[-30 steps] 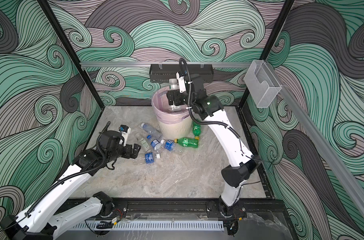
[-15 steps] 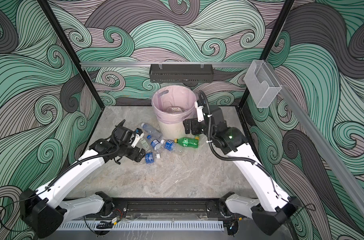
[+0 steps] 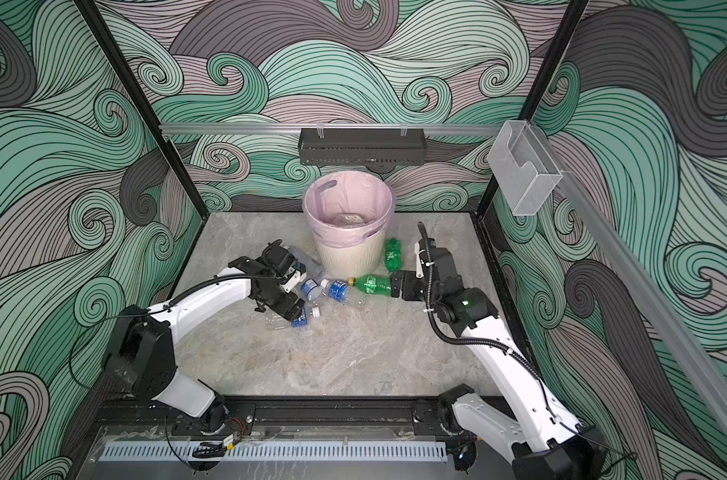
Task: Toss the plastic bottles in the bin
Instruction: 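Grasp the Pocari Sweat bottle with the left gripper while the right moves off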
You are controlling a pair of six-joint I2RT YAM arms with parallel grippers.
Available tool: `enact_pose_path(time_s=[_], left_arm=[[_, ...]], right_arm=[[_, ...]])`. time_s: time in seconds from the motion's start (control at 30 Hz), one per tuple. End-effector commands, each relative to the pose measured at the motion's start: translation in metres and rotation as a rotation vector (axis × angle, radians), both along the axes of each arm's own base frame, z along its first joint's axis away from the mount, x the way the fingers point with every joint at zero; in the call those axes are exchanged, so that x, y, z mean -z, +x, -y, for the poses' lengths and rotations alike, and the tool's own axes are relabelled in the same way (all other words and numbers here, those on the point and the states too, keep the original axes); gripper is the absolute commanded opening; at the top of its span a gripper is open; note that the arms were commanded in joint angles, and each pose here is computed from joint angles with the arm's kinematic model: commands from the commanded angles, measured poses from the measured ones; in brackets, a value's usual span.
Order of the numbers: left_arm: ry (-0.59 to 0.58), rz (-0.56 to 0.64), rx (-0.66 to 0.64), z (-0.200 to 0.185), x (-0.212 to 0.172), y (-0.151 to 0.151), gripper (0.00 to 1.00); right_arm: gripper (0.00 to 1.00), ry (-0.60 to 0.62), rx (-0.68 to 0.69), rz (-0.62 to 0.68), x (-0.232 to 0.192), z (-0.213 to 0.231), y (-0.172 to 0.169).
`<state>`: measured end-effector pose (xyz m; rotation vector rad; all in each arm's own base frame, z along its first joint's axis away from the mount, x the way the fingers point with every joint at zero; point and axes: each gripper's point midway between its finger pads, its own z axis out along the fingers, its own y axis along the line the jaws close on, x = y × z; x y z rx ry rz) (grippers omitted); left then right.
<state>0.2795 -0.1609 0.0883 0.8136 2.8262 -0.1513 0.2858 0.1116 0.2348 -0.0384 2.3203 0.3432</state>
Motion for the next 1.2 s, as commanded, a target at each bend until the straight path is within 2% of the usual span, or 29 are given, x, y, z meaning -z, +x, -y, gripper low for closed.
enact_pose_path(time_s=[0.0, 0.37, 0.6, 0.8, 0.9, 1.07, 1.17], left_arm=[[-0.039, -0.024, 0.029, 0.012, 0.000, 0.002, 0.93], [-0.107, -0.165, -0.007, 0.027, 0.030, -0.013, 0.89], [-0.182, -0.192, -0.076, 0.036, 0.038, -0.024, 0.87], [-0.161, -0.222, -0.064, 0.042, 0.051, -0.047, 0.86], [-0.151, -0.231, -0.063, 0.046, 0.058, -0.054, 0.81], [-0.128, -0.214, -0.086, 0.049, 0.060, -0.054, 0.61], [-0.132, -0.164, -0.097, 0.048, 0.053, -0.048, 0.59]], right_arm=[[1.00, 0.036, 0.000, 0.019, 0.000, -0.002, 0.001], [1.00, 0.054, 0.030, 0.029, 0.006, 0.008, -0.006], [1.00, 0.063, 0.047, 0.034, 0.006, 0.012, -0.008], [1.00, 0.065, 0.053, 0.029, 0.008, 0.013, -0.008], [1.00, 0.067, 0.056, 0.028, 0.008, 0.013, -0.008], [1.00, 0.069, 0.060, 0.032, 0.008, 0.014, -0.007], [1.00, 0.067, 0.058, 0.030, 0.008, 0.014, -0.007]])
